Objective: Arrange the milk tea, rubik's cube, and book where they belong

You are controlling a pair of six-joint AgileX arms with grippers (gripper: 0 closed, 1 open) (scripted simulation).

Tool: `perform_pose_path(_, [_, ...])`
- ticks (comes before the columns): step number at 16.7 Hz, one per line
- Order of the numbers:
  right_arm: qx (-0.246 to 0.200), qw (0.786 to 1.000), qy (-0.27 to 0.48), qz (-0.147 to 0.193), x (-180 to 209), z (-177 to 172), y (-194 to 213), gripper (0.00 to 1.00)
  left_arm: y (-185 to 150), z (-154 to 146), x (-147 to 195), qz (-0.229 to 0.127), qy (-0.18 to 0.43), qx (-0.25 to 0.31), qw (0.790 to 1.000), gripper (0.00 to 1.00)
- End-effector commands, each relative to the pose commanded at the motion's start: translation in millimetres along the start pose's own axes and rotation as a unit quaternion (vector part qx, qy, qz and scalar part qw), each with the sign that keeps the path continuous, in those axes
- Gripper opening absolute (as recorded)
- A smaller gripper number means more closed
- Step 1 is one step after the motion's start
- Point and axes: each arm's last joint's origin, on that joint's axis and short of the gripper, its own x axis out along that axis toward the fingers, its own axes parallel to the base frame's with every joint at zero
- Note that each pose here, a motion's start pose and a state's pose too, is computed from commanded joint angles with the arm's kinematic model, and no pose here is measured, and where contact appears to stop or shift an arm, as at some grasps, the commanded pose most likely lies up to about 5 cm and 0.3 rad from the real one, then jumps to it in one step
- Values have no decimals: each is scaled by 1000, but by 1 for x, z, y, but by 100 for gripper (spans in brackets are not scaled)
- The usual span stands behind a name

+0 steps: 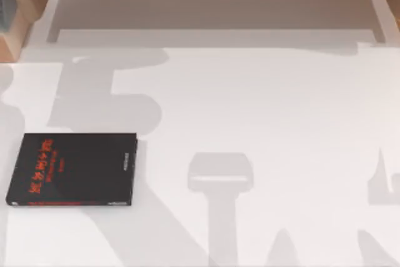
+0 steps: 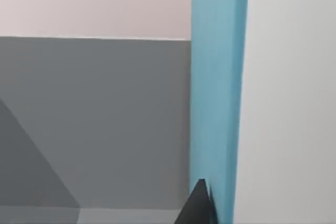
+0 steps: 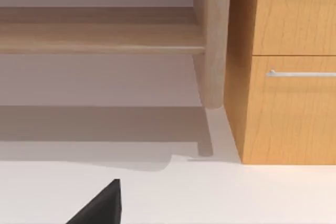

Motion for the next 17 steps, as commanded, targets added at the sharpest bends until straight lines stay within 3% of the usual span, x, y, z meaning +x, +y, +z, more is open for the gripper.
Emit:
perform_pose_path(6, [0,1000,0,0,0,0,0,100,-3,3,-2,2,-1,5,1000,0])
perform_pose_path(9, [0,1000,0,0,0,0,0,100,-17,34,-17,38,-33,53,997,0])
perform_pose_path(14, [0,1000,0,0,0,0,0,100,-88,109,-81,133,-131,181,966,0])
perform_pose_path(17, [0,1000,0,0,0,0,0,100,-141,101,-130,163,-126,254,945,0])
